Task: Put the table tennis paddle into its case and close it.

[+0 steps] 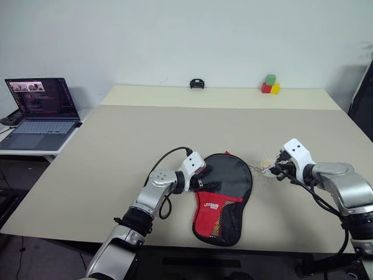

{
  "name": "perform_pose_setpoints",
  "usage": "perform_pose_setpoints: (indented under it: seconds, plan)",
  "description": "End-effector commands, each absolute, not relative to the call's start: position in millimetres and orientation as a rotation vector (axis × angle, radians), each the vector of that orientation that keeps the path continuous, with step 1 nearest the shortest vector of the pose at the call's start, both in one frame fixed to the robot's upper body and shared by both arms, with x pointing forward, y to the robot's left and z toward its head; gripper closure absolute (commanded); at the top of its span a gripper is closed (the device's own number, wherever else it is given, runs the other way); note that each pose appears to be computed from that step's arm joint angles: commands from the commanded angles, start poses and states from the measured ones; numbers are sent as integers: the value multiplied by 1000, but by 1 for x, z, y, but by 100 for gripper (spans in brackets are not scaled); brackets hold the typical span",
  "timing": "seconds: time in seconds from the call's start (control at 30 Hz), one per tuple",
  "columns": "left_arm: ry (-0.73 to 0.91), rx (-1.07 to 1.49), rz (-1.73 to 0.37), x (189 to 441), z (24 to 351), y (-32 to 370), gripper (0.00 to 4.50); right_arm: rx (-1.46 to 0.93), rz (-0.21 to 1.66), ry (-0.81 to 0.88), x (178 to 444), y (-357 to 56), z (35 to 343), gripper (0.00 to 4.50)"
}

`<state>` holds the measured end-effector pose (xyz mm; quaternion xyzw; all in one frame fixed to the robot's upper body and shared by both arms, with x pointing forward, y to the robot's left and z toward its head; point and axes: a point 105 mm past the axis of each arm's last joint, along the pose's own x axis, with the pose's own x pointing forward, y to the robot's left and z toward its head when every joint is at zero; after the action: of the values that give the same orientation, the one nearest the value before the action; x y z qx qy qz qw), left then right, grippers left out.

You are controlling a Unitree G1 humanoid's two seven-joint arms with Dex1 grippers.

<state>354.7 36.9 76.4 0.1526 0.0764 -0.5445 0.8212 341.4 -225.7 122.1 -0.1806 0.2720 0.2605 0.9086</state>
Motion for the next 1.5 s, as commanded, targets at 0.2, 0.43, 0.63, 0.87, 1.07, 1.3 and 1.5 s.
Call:
perform_pose_setpoints:
  seconds: [0.2, 0.43, 0.63, 0.87, 1.07, 1.3, 1.5]
  plan:
    - [347, 358, -1177, 339, 29, 45, 105, -370, 706, 654, 298, -222, 126, 436]
    - [349, 354, -1178, 338, 28, 43, 105, -420, 925, 746, 254, -202, 112, 436]
    - [349, 354, -1176, 338, 28, 43, 105, -423, 1028, 765, 234, -190, 111, 437]
    - [345, 354, -1176, 338, 28, 41, 105, -401, 1158, 805, 206, -172, 100, 438]
    - [342, 355, -1178, 338, 29, 39, 105, -375, 1242, 812, 190, -155, 90, 440]
    - [338, 356, -1172, 340, 30, 39, 105, -345, 1321, 821, 175, -145, 91, 444]
    - [335, 357, -1174, 340, 30, 37, 105, -331, 1393, 841, 157, -140, 93, 444]
